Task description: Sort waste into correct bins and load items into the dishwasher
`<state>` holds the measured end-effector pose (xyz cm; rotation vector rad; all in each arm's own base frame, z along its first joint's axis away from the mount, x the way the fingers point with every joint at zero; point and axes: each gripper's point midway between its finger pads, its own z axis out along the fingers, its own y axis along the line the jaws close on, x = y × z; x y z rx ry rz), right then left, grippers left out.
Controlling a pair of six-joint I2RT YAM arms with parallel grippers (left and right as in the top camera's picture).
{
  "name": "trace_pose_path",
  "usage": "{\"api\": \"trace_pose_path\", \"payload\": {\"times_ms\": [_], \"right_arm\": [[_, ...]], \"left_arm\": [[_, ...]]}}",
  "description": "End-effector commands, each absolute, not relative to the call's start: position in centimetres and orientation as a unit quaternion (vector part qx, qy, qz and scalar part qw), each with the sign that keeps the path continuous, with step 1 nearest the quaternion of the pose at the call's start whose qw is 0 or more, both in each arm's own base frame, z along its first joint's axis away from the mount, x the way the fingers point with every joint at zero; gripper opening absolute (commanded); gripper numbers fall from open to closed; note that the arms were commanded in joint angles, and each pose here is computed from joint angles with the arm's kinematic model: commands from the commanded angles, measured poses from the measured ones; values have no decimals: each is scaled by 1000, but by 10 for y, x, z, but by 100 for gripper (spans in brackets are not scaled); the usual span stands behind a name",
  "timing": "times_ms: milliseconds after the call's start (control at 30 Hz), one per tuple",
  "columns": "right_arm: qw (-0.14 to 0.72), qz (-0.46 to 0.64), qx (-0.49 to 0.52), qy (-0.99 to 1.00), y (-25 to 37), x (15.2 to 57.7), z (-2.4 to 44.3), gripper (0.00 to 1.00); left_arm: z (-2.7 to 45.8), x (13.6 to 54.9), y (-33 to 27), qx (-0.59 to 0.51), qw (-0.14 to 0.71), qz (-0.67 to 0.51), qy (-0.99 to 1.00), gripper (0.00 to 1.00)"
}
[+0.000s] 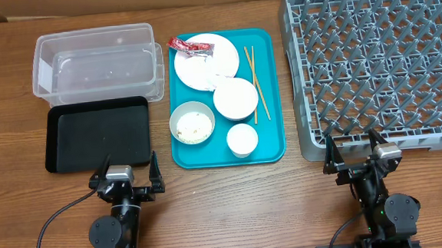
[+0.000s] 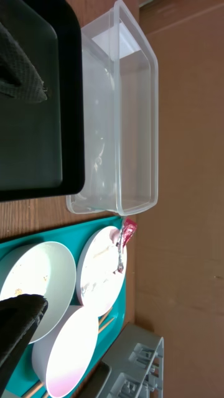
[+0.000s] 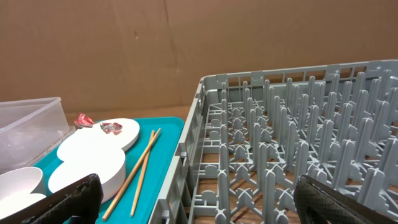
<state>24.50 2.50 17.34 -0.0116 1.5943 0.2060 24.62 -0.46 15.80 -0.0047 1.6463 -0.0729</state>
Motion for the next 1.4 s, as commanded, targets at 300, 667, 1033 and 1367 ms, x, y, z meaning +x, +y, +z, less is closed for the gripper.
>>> {"api": "trace_pose_path", "payload": {"times_ms": [300, 667, 1033, 1367], "right_arm": [[729, 96, -8, 678, 25, 244, 195, 100], [746, 107, -27, 657, 32, 237, 226, 100], [724, 96, -35, 682, 32, 234, 271, 100], [646, 105, -31, 756, 35, 263, 314, 100]], "left_arm": [[162, 246, -14, 22, 687, -48, 725, 100], [198, 241, -19, 32, 715, -62, 695, 100], [272, 262, -32, 68, 685, -81, 721, 100], [337, 340, -50, 83, 541, -152, 823, 100]]}}
